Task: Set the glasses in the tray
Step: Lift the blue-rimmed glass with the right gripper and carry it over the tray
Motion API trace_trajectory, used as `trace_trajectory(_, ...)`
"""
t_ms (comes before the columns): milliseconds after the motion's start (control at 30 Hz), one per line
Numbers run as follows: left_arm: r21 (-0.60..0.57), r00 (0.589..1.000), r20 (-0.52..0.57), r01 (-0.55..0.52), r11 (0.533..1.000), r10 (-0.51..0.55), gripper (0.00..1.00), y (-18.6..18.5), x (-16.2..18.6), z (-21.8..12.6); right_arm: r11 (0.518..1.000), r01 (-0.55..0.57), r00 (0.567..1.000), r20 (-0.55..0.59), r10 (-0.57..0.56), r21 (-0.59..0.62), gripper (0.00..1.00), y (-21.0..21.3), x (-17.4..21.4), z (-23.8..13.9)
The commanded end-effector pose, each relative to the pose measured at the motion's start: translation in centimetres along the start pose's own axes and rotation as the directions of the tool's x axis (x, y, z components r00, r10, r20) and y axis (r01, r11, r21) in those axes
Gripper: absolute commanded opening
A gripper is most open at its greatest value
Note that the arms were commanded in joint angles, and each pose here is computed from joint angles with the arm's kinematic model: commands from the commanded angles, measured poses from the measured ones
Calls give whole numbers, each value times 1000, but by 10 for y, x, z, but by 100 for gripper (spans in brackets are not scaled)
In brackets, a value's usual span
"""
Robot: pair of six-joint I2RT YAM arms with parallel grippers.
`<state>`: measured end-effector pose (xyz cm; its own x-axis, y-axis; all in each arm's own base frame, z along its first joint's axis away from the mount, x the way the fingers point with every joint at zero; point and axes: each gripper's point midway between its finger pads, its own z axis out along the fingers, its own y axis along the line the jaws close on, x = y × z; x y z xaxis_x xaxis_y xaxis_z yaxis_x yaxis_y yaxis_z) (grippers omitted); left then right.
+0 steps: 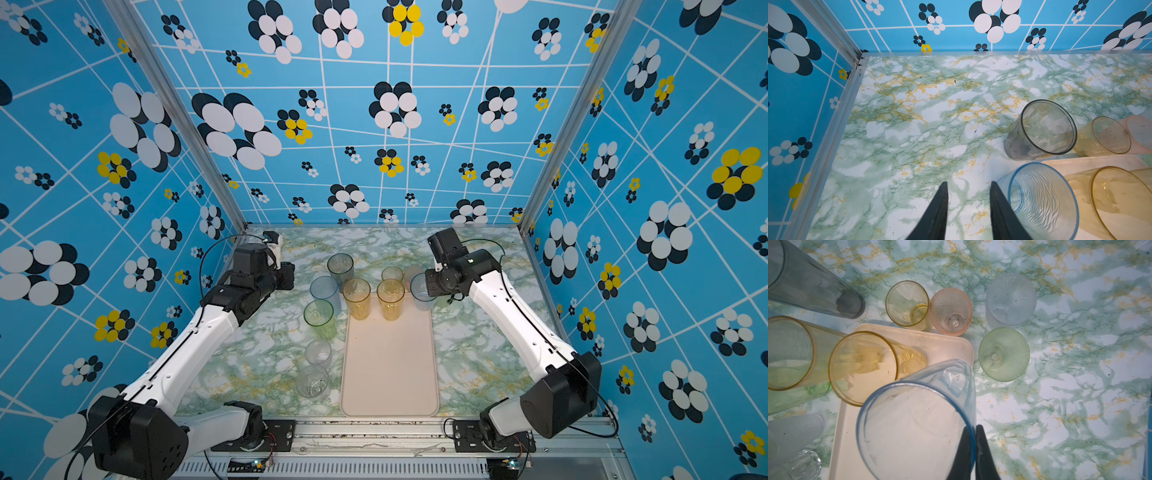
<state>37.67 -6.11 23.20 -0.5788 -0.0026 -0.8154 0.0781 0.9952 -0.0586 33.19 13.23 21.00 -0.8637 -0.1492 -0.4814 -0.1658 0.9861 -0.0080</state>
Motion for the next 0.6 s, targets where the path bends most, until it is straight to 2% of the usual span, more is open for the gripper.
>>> trace_trajectory(0, -5, 1000, -22, -11, 1000, 10, 36, -2, -1, -3, 999, -27, 1000, -11, 27, -47, 2, 8, -5, 17)
trace_trajectory(567, -6, 999, -34, -21, 1000, 21, 36, -1, -1, -5, 997, -36, 998, -50, 33, -63, 2, 10, 2, 32)
